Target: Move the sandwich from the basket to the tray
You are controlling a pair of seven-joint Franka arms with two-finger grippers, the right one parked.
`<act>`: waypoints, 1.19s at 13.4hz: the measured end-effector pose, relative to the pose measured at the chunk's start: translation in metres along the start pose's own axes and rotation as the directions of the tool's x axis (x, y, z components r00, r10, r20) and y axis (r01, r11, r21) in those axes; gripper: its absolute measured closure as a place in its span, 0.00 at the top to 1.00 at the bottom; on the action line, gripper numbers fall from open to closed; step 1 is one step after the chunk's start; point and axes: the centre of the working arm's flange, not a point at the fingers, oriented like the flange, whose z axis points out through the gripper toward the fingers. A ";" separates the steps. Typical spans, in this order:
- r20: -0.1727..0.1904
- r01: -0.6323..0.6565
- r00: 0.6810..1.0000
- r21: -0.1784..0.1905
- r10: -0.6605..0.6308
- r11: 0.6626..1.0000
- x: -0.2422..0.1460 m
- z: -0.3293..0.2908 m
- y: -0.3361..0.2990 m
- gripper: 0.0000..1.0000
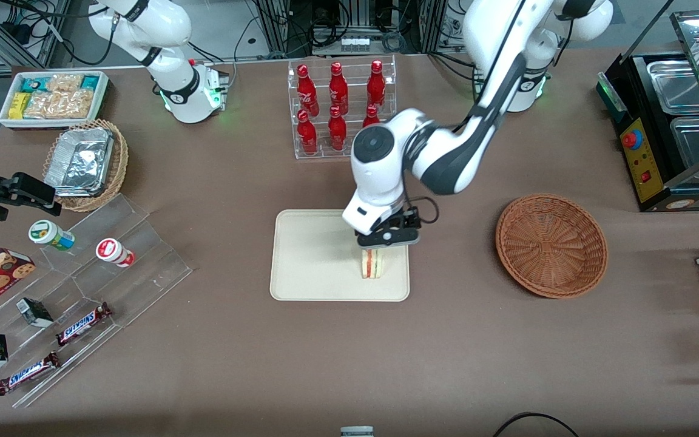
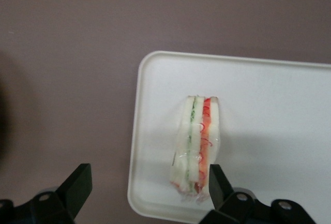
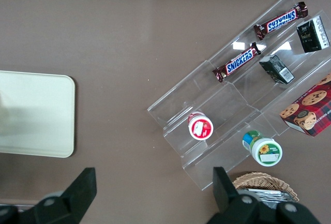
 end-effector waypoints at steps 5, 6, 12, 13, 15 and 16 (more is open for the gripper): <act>0.008 0.125 0.992 0.046 -0.125 0.991 0.034 -0.110 -0.097 1.00; 0.015 0.126 0.992 0.060 -0.127 0.990 0.039 -0.126 -0.120 1.00; 0.091 0.085 0.992 0.041 -0.089 0.996 0.074 -0.180 -0.258 1.00; 0.110 0.072 0.991 0.025 -0.075 0.997 0.077 -0.186 -0.279 1.00; 0.141 0.043 0.989 -0.028 -0.039 0.999 0.078 -0.203 -0.327 1.00; 0.148 0.031 0.989 -0.061 -0.022 0.998 0.076 -0.213 -0.352 1.00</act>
